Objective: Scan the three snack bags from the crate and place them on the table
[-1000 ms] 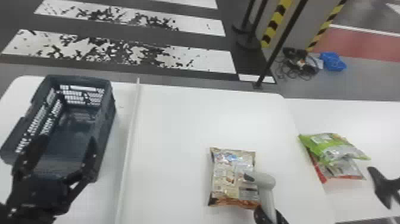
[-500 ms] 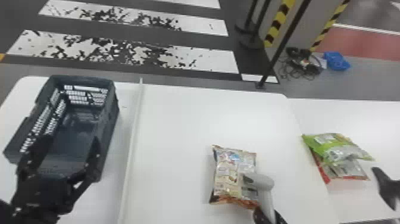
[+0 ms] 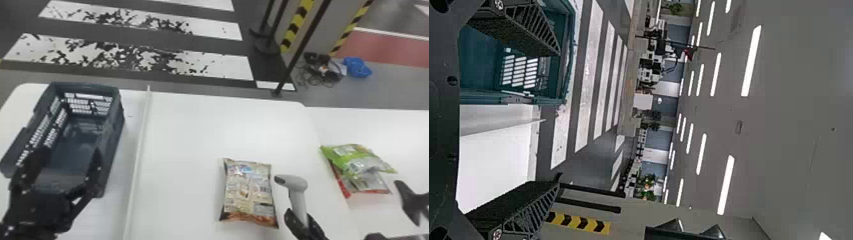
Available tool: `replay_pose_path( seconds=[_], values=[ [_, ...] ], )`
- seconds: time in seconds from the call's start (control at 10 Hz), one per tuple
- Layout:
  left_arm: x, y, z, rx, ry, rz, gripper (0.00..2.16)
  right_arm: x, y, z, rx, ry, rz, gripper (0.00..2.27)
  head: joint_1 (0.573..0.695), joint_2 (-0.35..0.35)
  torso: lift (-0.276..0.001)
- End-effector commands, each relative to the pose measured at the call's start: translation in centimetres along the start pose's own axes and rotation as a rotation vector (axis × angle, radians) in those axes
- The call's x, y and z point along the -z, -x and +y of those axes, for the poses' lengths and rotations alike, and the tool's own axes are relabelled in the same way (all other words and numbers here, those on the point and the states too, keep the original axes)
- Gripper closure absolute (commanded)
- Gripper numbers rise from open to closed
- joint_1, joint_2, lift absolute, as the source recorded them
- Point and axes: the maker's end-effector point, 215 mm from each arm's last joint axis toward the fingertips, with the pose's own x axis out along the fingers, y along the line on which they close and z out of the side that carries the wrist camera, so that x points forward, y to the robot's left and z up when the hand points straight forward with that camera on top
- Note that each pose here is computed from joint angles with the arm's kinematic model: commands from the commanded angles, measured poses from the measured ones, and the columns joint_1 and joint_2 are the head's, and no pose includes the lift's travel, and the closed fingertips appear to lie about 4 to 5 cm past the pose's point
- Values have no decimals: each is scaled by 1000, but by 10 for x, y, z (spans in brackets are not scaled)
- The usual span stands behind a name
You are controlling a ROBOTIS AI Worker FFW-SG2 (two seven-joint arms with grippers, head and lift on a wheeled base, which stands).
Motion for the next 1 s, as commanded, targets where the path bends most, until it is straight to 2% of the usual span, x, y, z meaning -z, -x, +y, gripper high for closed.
replay_pose_path(
  seconds=[0.0,0.3,0.6,0.9],
  values=[
    [-2,0,0,1,-1,-2,73,-16,-17,-28,34,-24,28,2132,695,-241,-37],
    [-2,-2,-1,9,-6,0,73,-44,-45,-75,97,-42,40,2132,695,-315,-37],
    [0,-2,-2,18,-8,13,73,-27,-77,-113,125,-54,146,2128,695,-350,-37],
    [0,-3,-8,35,-5,24,73,-8,-89,-122,141,-44,189,2088,695,-350,-37]
  ],
)
